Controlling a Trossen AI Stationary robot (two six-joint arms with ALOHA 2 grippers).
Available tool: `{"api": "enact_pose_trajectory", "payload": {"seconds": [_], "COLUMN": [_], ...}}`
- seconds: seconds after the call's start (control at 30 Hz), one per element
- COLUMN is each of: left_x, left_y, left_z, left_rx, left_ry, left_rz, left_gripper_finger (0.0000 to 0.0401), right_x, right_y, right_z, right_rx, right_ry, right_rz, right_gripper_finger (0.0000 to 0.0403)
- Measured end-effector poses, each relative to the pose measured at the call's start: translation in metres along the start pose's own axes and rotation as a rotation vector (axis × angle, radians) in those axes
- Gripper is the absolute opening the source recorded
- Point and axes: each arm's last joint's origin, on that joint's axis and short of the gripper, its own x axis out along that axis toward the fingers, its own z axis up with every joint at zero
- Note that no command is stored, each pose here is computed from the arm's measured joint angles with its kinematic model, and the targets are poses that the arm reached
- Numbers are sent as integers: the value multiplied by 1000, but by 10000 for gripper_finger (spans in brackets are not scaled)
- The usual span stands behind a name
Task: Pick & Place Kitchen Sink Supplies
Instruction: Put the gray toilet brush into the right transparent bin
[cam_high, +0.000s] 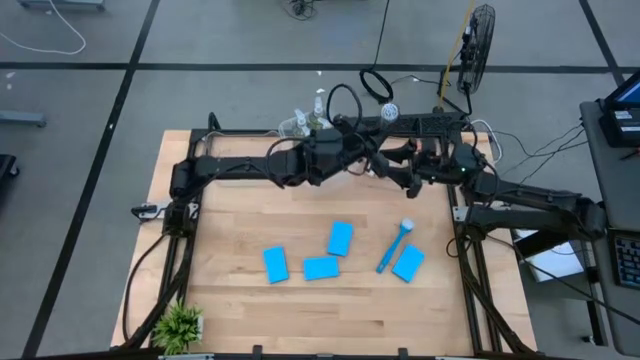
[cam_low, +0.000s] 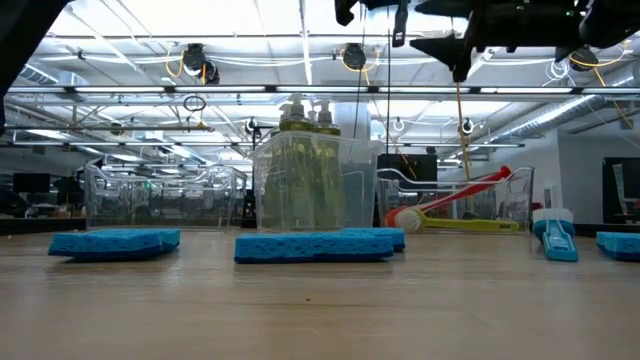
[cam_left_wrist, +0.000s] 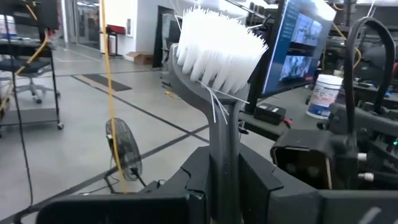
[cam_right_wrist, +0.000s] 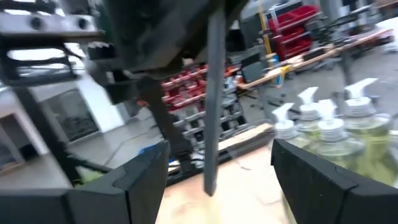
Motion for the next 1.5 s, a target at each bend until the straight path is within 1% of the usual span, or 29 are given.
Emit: {"api": "enact_pose_trajectory", "payload": {"seconds": [0.13,0.23,0.33,0.5,0.67,0.8,0.97,1.2,1.27,1.3,1.4,1.5], "left_x": [3,5,6,6,8,9,9,9,9,9,8,8], "left_y": [6,9,11,10,8,8,8,8,7,7,6,7], "left_z": [1,1,0,0,-5,-8,-8,-8,-8,-8,-7,-8], "left_rx": [-13,-19,-16,-32,-48,-64,-76,-83,-83,-83,-84,-84], "left_ry": [1,7,19,34,42,58,62,67,71,72,71,73], "left_rz": [-8,-47,-49,-94,-112,-108,-113,-121,-141,-147,-158,-150], "left_gripper_finger": [48,48,48,48,48,48,48,47,42,34,37,69], "right_x": [7,11,15,18,20,20,19,16,14,14,13,13], "right_y": [-5,-6,-7,-11,-12,-11,-10,-7,-6,-6,-5,-6], "right_z": [-6,-6,-6,-10,-12,-11,-10,-6,-4,-4,-2,-2], "right_rx": [-8,-16,-21,-19,-40,-53,-65,-72,-75,-75,-73,-66], "right_ry": [8,-16,-35,-14,-13,-16,-19,-40,-43,-43,-49,-53], "right_rz": [-62,-46,-35,-47,-44,-40,-34,-24,-8,-3,2,-20], "right_gripper_finger": [274,278,278,278,262,229,171,67,32,19,16,13]}}
